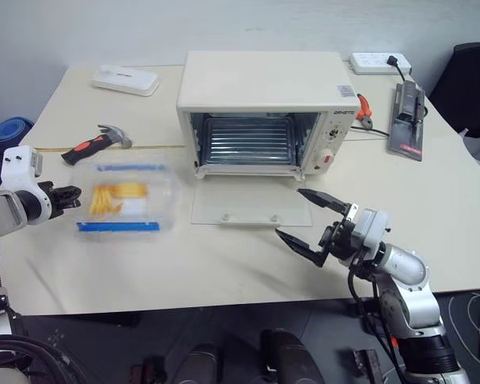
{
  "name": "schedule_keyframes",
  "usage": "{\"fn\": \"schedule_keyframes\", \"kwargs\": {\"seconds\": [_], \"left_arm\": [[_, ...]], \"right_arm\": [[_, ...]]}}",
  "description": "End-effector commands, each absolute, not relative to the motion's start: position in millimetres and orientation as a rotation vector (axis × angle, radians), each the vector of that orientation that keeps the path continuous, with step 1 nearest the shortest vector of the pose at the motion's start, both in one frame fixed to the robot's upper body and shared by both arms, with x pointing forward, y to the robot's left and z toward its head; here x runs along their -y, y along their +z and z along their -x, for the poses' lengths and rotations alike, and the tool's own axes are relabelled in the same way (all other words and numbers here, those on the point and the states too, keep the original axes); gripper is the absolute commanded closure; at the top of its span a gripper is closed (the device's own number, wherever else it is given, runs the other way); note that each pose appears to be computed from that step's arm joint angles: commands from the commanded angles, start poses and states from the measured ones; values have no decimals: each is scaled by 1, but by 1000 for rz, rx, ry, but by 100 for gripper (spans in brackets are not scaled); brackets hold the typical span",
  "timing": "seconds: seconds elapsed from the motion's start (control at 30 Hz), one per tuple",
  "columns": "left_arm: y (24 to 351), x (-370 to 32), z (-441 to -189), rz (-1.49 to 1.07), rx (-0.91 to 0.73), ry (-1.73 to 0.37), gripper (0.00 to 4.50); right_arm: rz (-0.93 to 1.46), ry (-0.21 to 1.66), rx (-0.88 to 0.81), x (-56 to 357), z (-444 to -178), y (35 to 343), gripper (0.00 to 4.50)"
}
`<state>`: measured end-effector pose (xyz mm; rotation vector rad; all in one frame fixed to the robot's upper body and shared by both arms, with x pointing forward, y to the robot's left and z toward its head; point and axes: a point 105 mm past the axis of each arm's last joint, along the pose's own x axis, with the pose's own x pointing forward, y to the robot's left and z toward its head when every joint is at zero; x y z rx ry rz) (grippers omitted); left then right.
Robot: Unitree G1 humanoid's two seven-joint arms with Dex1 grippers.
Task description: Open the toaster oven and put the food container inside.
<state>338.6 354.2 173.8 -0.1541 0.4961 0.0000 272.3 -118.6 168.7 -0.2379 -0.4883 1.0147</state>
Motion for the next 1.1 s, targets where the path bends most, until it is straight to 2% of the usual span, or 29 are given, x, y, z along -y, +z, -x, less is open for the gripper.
{"fn": "schedule_keyframes", "kwargs": {"seconds": [0.03,0.13,0.23,0.4,0.53,0.77,1.0,1.1], "left_arm": [[212,-355,-330,131,-376,-41,437],[228,-348,-316,49,-374,-94,437],[238,-320,-307,6,-394,-195,437],[222,-260,-302,14,-471,-355,437],[222,-230,-317,59,-413,-362,437],[214,-173,-338,125,-413,-451,437],[199,-152,-367,151,-399,-428,437],[203,-143,-374,175,-363,-457,351]], "right_arm": [[256,959,521,133,-273,175,0],[263,946,499,141,-272,171,0],[270,943,475,147,-270,166,0],[285,933,454,153,-271,165,0],[286,932,447,154,-268,163,0],[288,894,429,158,-259,165,0],[288,849,419,155,-248,166,0],[285,827,414,154,-245,166,0]]}}
